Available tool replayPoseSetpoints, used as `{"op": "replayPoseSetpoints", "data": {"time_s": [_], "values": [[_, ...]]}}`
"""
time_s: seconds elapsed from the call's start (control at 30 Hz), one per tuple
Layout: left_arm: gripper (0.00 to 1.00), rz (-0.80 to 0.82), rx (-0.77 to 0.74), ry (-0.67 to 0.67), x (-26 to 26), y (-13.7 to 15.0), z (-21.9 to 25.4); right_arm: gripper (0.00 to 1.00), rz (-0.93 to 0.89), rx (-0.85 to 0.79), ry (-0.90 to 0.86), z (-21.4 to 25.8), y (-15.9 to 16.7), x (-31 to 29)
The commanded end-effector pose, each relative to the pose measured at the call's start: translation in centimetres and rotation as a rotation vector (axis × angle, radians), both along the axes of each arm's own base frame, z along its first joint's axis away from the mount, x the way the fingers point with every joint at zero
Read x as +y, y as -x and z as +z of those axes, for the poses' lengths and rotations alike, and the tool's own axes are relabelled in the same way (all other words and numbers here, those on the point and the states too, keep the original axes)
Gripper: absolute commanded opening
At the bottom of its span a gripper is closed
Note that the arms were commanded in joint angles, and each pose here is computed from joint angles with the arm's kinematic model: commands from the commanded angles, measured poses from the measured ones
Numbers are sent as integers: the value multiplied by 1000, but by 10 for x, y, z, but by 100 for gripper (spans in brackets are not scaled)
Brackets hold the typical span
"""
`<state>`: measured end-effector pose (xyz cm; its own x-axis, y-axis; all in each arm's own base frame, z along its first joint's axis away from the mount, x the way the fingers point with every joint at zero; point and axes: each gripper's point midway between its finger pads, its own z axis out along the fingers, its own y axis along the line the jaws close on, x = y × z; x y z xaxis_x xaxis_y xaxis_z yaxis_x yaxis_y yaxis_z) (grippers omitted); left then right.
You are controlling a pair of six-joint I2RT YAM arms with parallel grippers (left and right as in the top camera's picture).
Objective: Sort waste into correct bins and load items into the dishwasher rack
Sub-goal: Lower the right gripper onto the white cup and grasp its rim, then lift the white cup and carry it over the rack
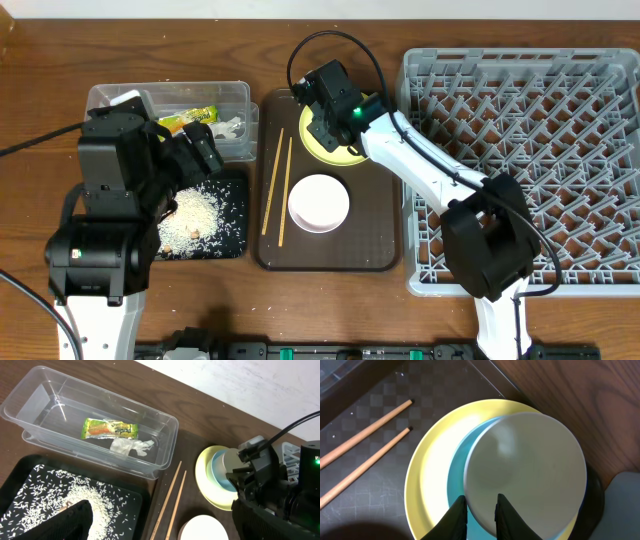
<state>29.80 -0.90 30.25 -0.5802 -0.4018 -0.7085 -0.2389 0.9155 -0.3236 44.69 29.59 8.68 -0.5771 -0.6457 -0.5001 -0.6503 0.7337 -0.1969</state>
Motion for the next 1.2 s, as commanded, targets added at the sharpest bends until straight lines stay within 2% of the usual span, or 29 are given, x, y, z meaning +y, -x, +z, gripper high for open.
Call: {"op": "replayPoseSetpoints", "data": {"time_s": [0.0, 0.07, 0.23, 0.4, 0.7, 0.77, 0.9, 1.0, 1.17], "values": [[91, 0, -8, -8, 1, -1, 4, 21, 19, 12, 48, -11, 1, -7], [91, 0, -8, -8, 1, -2, 4, 24, 27, 16, 57, -12, 2, -9], [91, 0, -8, -8, 1, -1, 4, 24, 26, 15, 59, -12, 1, -10], [91, 0, -8, -8, 1, -1, 4, 18, 26, 19, 60, -12, 2, -10], [91, 0, -8, -8, 1, -2, 4, 15, 25, 18, 61, -12, 2, -11], [91, 0, -8, -8, 1, -1, 4, 10, 26, 18, 61, -12, 2, -11], [91, 0, -8, -8, 1, -2, 4, 10, 24, 15, 62, -12, 1, -11], [91, 0, -8, -8, 1, -2, 4, 1, 24, 13, 61, -11, 1, -10], [91, 0, -8, -8, 1, -1, 4, 1, 27, 6, 55, -7, 1, -8]]}}
